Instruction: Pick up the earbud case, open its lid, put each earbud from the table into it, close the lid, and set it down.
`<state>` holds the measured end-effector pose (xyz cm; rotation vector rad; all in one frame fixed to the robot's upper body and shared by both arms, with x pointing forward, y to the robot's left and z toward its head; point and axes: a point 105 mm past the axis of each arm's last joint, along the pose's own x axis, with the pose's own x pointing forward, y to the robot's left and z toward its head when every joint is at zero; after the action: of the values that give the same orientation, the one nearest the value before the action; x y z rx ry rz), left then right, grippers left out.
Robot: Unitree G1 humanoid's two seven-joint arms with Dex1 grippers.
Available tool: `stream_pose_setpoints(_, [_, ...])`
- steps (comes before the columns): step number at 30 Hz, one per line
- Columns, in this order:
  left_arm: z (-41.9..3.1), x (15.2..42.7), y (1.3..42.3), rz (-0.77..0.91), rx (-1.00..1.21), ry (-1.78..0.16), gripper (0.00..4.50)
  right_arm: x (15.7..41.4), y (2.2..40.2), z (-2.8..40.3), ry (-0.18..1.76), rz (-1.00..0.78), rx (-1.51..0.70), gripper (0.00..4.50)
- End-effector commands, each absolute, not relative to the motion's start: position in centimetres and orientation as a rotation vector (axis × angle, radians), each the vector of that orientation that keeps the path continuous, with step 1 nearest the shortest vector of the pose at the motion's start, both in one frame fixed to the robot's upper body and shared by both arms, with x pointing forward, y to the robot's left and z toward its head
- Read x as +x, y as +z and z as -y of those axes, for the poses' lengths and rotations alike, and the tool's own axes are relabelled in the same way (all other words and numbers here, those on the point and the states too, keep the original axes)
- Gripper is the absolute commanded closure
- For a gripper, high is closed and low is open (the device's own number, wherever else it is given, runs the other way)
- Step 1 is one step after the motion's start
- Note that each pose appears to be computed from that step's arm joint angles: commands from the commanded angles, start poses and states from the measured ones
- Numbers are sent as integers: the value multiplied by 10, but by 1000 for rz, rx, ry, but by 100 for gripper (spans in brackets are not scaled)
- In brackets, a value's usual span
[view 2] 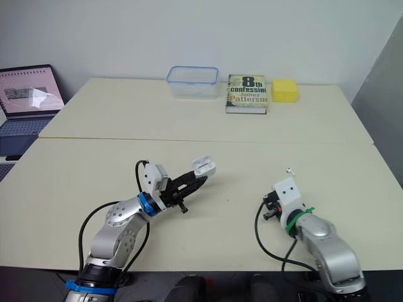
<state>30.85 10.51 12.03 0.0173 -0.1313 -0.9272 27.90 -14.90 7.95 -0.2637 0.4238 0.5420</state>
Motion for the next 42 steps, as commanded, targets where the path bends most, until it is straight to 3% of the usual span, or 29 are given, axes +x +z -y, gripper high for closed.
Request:
stream_pose_setpoints(1, [-101,303,132,172,41,-948,373,263,101,143,788,-396,-379,409])
stream_pose_setpoints(11, [-103,291,132,151,48,-950,373,233,101,208,1236,-621,-781,409])
stream_pose_setpoints(22, [-104,285,133,128,55,-949,373,241,76,227,1272,-701,-834,409])
stream_pose_setpoints(30, [-105,284,132,116,57,-947,373,245,85,224,1302,-615,-857,132])
stream_pose_setpoints(35, [-106,284,130,105,57,-949,373,241,126,215,1294,-536,-851,131])
stream_pose_setpoints(42, [-104,283,125,87,48,-964,373,224,129,227,1154,-732,-968,131])
